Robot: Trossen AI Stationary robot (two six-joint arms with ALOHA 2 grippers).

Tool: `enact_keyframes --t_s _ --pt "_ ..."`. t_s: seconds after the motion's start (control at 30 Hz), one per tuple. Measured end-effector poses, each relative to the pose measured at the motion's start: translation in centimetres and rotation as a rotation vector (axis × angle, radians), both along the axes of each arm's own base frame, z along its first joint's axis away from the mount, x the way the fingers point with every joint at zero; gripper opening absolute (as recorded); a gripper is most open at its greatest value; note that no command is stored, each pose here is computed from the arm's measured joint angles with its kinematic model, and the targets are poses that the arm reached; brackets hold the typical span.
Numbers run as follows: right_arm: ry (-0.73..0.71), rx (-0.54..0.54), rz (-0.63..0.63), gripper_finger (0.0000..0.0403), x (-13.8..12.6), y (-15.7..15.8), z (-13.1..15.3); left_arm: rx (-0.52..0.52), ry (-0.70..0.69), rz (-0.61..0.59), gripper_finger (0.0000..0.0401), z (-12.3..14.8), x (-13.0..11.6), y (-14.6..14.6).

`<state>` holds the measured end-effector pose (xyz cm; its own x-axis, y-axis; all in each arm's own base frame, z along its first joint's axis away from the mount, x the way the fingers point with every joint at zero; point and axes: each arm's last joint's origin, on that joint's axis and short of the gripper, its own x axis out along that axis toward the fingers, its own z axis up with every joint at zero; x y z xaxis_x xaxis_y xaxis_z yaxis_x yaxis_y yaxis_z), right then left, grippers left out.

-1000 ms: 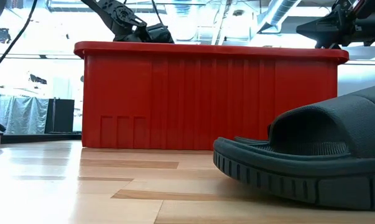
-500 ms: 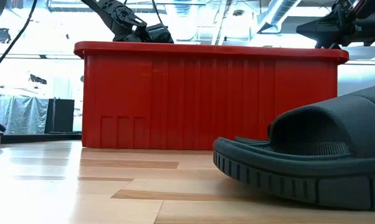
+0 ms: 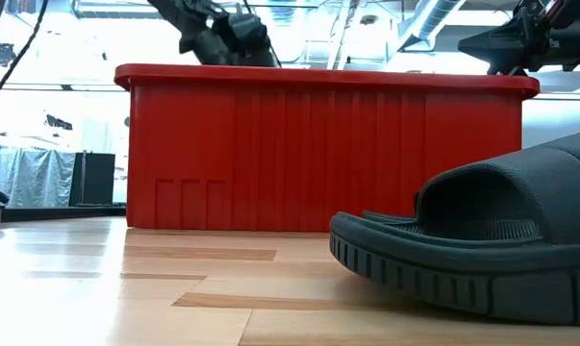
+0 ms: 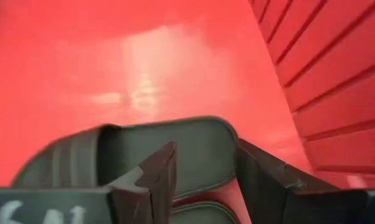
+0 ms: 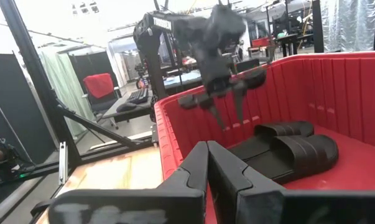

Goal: Pick and place slides into bin
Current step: Put the black slipper into the bin

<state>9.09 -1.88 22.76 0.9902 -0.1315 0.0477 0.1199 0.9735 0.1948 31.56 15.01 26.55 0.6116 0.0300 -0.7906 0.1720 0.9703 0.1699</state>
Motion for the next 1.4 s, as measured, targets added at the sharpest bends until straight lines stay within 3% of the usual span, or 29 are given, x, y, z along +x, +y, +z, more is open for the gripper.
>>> enact_keyframes --t_s 0.1,0.3,0.5,0.63,0.73,0.93,1.4 --pt "0.0 0.0 0.0 0.0 0.0 0.0 0.0 0.019 -0.061 0.017 0.0149 3.1 0.0 -0.1" --pt "0.0 0.0 0.0 0.0 0.0 0.0 0.0 -0.092 -0.265 0.128 0.0149 11.1 -1.8 -1.2" --pt "0.0 0.0 0.0 0.0 0.0 0.0 0.0 -0.172 -0.578 0.128 0.0149 18.5 -6.2 -3.7" --pt "0.0 0.0 0.0 0.0 0.0 0.0 0.0 -0.163 -0.785 0.07 0.0149 21.0 -10.0 -6.2" --pt "0.0 0.0 0.0 0.0 0.0 0.0 0.0 -0.177 -0.928 0.016 0.0149 20.3 -11.8 -8.1" --pt "0.0 0.0 0.0 0.0 0.0 0.0 0.0 -0.227 -1.143 -0.078 0.0149 16.6 -14.4 -10.5" --pt "0.0 0.0 0.0 0.0 0.0 0.0 0.0 -0.243 -1.24 -0.047 0.0149 9.2 -21.5 -13.0"
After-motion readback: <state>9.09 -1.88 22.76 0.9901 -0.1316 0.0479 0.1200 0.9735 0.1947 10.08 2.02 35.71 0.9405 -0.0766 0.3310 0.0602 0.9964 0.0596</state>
